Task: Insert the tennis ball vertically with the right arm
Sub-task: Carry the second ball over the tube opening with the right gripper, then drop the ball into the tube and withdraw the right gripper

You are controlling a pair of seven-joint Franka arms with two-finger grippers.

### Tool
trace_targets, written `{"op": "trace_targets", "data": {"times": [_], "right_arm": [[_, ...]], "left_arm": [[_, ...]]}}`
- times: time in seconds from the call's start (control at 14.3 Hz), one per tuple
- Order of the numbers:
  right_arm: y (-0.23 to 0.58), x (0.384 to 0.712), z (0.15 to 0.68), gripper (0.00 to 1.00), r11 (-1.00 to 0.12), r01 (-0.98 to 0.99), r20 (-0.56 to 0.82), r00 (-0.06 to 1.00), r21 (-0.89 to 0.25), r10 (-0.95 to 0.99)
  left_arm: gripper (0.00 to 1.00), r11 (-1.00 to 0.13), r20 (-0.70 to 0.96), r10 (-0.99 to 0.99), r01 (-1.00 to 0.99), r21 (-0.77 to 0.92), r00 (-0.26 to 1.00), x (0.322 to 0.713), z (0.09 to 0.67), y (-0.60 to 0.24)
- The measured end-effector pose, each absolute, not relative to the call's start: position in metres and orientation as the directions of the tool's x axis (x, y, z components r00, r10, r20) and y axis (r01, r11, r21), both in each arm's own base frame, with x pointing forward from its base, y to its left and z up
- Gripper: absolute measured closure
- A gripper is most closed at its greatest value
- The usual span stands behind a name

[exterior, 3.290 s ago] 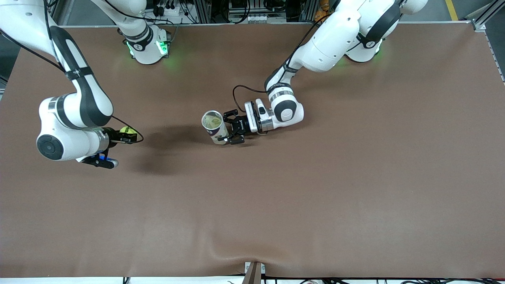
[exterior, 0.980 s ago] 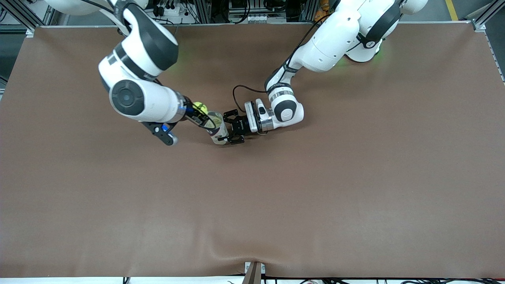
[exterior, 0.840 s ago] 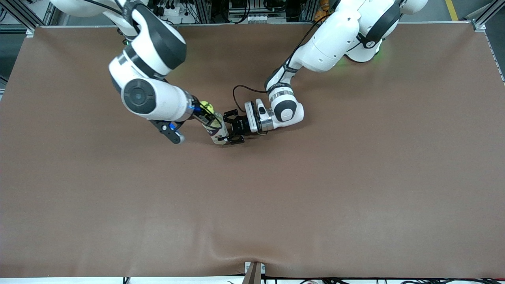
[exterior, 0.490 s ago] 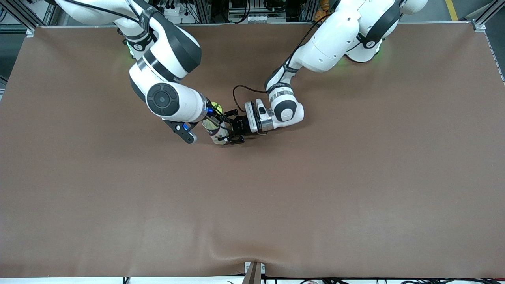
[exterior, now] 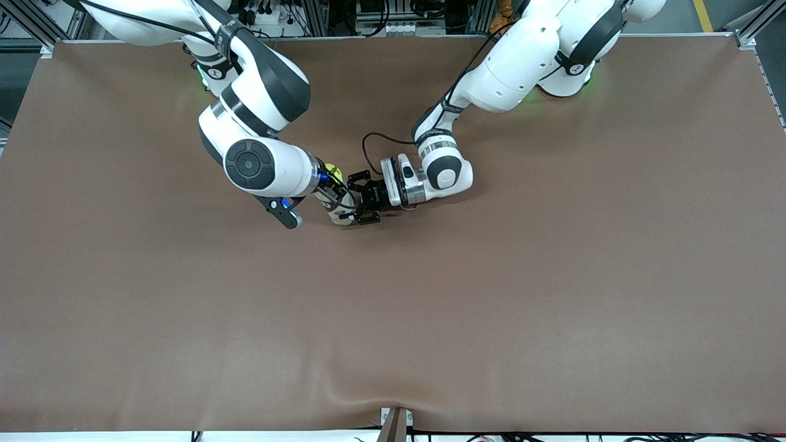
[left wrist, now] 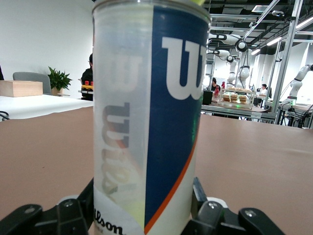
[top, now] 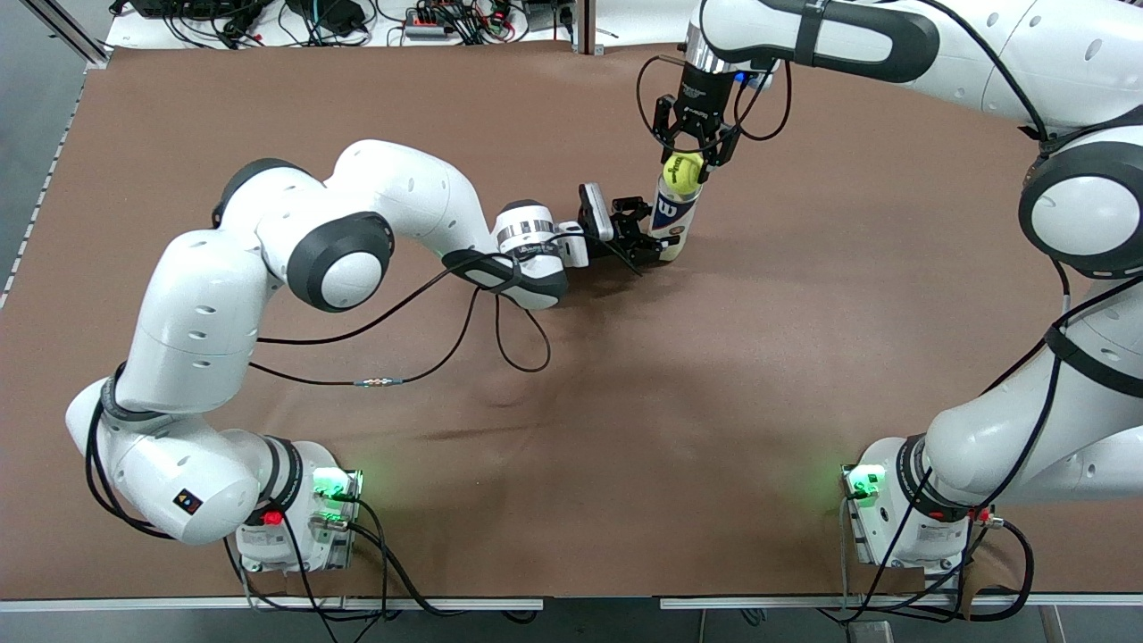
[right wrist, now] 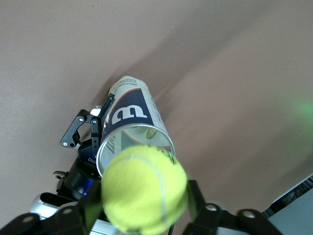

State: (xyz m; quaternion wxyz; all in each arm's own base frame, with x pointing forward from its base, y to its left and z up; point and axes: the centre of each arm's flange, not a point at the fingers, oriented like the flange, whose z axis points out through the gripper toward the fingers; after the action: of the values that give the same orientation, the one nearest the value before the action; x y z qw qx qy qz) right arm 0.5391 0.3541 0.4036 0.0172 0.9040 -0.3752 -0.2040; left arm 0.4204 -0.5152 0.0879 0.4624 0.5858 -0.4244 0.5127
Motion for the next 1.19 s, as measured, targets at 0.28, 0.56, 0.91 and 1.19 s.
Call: {"op": "trace_targets", "data": {"times": [0.28,0.56,0.91,1.19], "right_arm": [[0.343,0.553,0.424,0.00,-0.704,-0.692,-0.355,0.625,0.161,-0.696],[0.323,0.561,0.444,0.00,-0.695,-0.691,-0.361,0.608,0.198,-0.707],[0.287,0.558,0.478,0.00,-0.745,-0.599,-0.384,0.640,0.294,-0.666],[0.228,0.561,0.554,0.00,-0.824,-0.517,-0.390,0.727,0.231,-0.566]], "left_arm": [[0.25,-0.212,0.993,-0.023,-0.971,0.107,0.114,0.420,0.088,-0.515],[0.25,-0.212,0.993,-0.023,-0.971,0.107,0.115,0.420,0.088,-0.515],[0.20,-0.211,0.993,-0.025,-0.971,0.110,0.117,0.419,0.086,-0.515],[0.13,-0.211,0.992,-0.031,-0.971,0.113,0.122,0.417,0.084,-0.513]]}}
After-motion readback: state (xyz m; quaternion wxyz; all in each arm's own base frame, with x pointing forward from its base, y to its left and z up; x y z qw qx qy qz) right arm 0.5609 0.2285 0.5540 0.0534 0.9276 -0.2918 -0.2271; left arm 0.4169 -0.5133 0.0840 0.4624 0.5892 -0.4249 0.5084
